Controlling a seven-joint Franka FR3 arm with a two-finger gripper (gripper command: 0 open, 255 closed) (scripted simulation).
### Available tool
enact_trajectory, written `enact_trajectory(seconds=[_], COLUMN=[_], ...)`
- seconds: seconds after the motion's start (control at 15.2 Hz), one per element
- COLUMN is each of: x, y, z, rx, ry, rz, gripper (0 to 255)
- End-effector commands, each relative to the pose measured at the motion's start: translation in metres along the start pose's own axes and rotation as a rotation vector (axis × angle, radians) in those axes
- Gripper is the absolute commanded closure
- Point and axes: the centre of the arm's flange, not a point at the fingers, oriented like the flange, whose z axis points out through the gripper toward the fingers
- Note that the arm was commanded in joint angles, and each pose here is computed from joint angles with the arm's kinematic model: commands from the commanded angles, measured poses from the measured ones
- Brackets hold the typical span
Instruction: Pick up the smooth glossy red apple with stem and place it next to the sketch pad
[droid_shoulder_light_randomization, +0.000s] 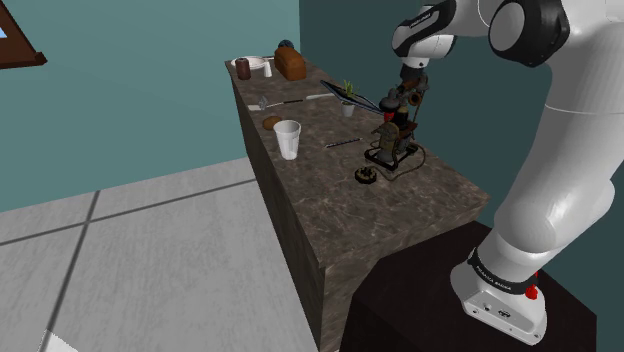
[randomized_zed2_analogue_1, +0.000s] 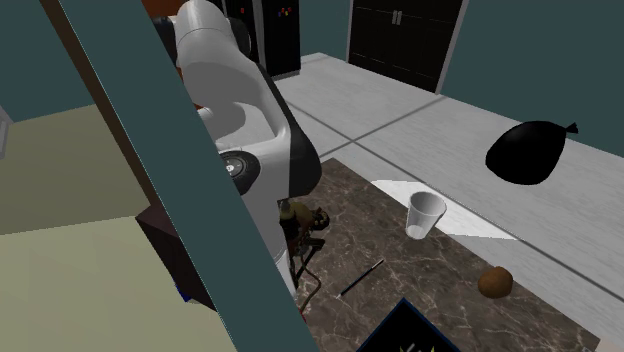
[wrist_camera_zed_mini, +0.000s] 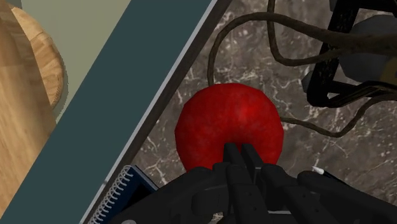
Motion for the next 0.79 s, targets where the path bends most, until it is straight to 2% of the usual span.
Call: enact_trajectory(seconds=[0.0,0.07,0.13,0.46,0.73], x=[0.0,0.0,0.0,0.0,0.0], y=[0.0,0.0,-0.001,0.0,0.0], z=[0.002,0.002,0.002,0.002,-0.048], rx=[0.002,0.002,0.002,0.002,0.002], ry=[-0.003,-0.003,-0.003,-0.003,-0.003], rz=[0.0,0.0,0.0,0.0,0.0], gripper=[255,255,0,0,0])
